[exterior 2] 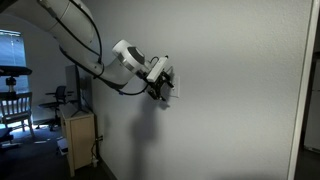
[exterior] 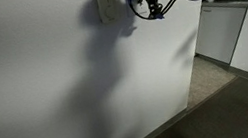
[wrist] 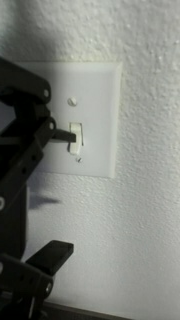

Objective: Turn off the right light switch and then the left light switch, turn the right light switch back on

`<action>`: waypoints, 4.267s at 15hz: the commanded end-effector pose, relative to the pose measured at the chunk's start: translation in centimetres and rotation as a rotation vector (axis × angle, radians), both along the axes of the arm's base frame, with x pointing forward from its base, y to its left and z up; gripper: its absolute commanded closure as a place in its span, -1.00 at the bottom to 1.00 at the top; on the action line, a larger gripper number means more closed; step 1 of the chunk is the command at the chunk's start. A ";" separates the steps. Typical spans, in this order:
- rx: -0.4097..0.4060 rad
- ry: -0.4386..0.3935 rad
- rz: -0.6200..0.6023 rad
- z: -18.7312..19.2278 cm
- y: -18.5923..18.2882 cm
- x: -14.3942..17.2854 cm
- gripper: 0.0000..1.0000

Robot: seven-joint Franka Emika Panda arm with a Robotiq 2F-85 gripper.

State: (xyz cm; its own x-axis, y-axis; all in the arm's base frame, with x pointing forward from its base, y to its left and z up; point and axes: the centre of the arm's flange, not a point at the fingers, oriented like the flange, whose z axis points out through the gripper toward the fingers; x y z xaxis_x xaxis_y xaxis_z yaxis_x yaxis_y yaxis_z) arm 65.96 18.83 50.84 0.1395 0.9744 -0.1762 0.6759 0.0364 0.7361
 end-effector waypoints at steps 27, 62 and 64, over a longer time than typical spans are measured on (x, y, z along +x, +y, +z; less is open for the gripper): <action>0.002 -0.001 0.002 0.0 0.0 0.0 -1.00; -0.102 0.077 0.070 -1.2 -2.2 -0.1 -1.00; -0.100 0.055 0.088 -0.4 -1.9 -0.2 -1.00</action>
State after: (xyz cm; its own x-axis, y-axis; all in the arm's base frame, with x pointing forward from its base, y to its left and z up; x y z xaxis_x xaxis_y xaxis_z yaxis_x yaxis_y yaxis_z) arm 65.87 17.50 49.52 0.0752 0.9579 -0.2769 0.7309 0.1359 0.6688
